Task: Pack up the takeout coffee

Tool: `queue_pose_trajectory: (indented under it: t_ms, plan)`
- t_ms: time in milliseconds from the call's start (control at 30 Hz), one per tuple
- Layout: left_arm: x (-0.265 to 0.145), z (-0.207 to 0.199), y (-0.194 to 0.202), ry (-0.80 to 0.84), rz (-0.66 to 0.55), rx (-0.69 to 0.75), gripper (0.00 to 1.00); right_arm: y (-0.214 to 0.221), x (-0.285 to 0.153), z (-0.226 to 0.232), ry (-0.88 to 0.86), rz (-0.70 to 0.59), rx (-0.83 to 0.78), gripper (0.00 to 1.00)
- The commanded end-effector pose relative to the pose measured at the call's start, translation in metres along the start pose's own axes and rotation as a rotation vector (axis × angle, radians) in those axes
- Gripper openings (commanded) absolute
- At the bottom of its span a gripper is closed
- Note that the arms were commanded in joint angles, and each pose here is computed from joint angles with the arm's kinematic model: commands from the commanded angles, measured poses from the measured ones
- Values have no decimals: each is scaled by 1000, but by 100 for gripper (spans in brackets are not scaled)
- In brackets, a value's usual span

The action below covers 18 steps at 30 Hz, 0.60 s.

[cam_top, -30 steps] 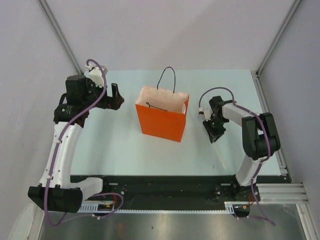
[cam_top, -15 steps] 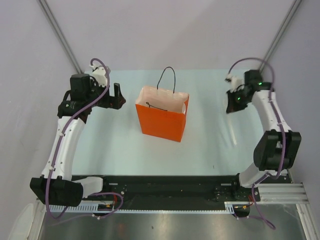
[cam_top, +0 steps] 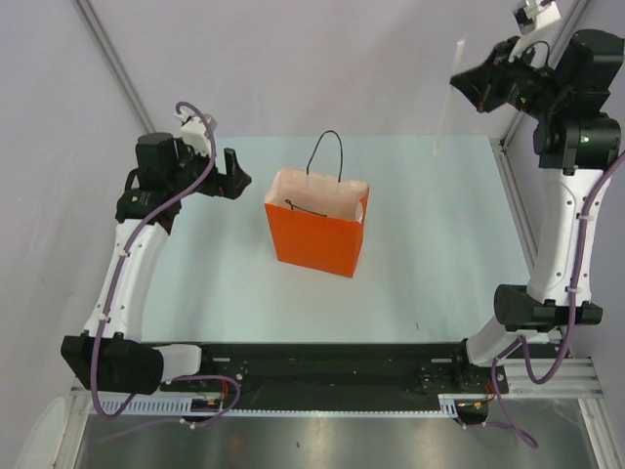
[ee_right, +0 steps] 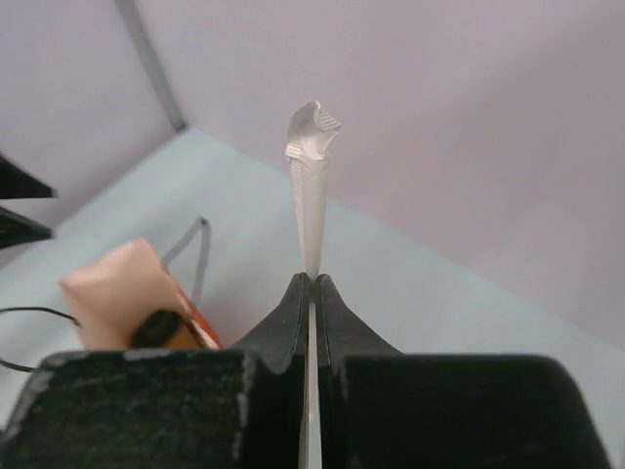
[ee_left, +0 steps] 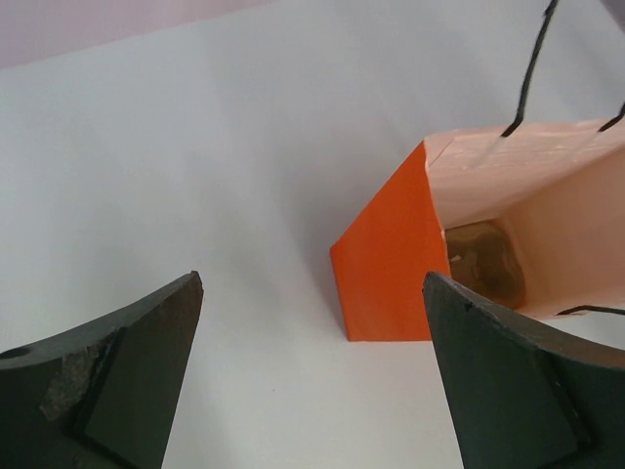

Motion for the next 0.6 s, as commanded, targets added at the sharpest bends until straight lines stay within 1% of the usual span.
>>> queue_pose_trajectory:
  t_ms: [0, 33, 100, 133, 167, 233, 267, 333, 400, 467, 500, 567]
  plan:
    - [-15, 0, -56, 22, -192, 67, 100, -25, 35, 59, -239, -104, -12, 0]
    - [-16, 0, -55, 20, -185, 63, 99, -26, 44, 83, -309, -113, -28, 0]
    - [-19, 1, -58, 14, -185, 61, 99, -24, 54, 102, -364, -118, -36, 0]
    - [-20, 1, -58, 10, -185, 70, 100, -15, 64, 110, -387, -95, -34, 0]
    - [-20, 1, -55, 6, -182, 68, 100, -6, 72, 127, -433, -75, -37, 0]
    - [-23, 0, -57, 3, -195, 67, 100, 8, 83, 142, -470, -49, -58, 0]
    - [-22, -2, -54, 10, -191, 65, 99, 21, 91, 157, -510, -20, -88, 0]
    - [-25, -5, -53, 19, -195, 42, 99, 40, 101, 164, -514, 32, -124, 0]
    - [-26, -8, -49, 28, -186, 42, 100, 69, 109, 171, -534, 117, -115, 0]
    - [-27, -9, -47, 33, -182, 52, 100, 86, 109, 173, -543, 157, -137, 0]
    - [-27, -11, -46, 46, -181, 49, 99, 107, 115, 173, -550, 205, -138, 0]
    - [-26, -14, -45, 68, -182, 51, 100, 124, 118, 172, -551, 226, -188, 0]
Point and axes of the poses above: each gripper's point midway between its finger pads, its own x axis out along the fingers, its own z axis along the line the jaws close on, y = z × x, the point moved 4 cm from there along -x, back along the fingers, and after that the axes turned 15 degrees about x, right-handed, at the moved point
